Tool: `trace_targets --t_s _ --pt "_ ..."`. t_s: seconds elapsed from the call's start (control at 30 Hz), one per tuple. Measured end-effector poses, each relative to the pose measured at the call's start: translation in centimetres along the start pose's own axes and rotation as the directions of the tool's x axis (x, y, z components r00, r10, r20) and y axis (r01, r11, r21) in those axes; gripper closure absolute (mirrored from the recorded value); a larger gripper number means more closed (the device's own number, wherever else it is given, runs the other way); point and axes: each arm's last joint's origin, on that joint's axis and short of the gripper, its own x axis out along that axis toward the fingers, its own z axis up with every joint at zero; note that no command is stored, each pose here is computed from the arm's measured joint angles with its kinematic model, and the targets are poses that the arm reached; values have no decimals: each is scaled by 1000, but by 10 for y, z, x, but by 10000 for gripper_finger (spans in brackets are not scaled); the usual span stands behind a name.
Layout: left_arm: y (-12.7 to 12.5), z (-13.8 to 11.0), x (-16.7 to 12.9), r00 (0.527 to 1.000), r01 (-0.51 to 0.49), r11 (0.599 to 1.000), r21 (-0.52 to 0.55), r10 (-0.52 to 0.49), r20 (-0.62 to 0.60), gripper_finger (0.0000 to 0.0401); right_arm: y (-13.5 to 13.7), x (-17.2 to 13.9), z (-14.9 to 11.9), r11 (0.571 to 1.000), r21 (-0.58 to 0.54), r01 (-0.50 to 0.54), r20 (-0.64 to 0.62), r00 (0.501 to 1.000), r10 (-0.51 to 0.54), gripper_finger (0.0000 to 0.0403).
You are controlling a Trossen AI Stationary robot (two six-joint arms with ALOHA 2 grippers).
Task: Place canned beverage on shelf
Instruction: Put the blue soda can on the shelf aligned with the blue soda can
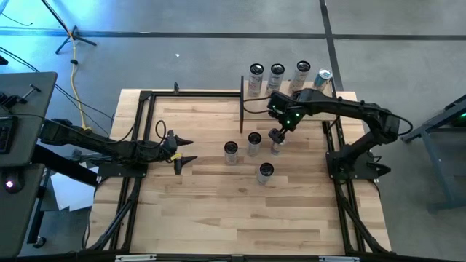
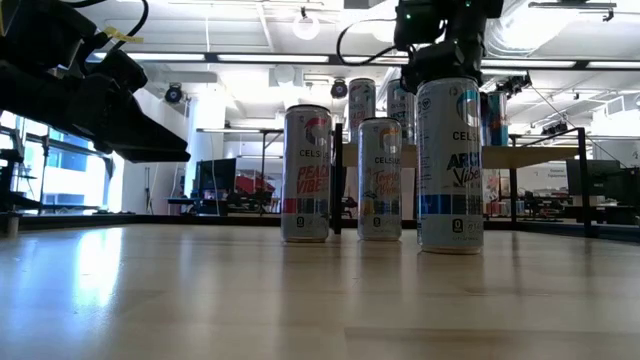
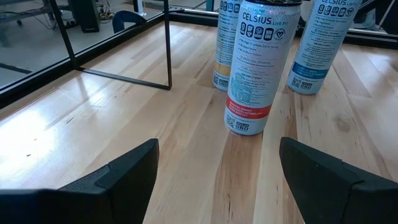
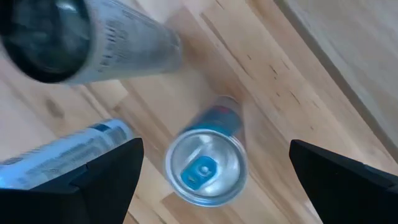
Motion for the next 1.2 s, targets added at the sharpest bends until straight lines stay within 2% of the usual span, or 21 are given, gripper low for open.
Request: trace_targets --t_s 0.13,0.37,1.0,1.2 --pt "0 0 0 1000 0 1000 0 0 0 96 -2 2 -3 999 27 33 -41 999 -32 14" --pt "0 0 0 1000 0 1000 0 0 0 96 0 2 -4 998 48 26 -56 998 -24 14" --pt "0 0 0 1000 0 1000 0 0 0 96 8 4 -10 1000 6 28 -83 996 -27 14" --pt "0 0 0 1000 0 1000 0 0 0 96 7 4 -10 997 -24 79 -73 994 -81 14"
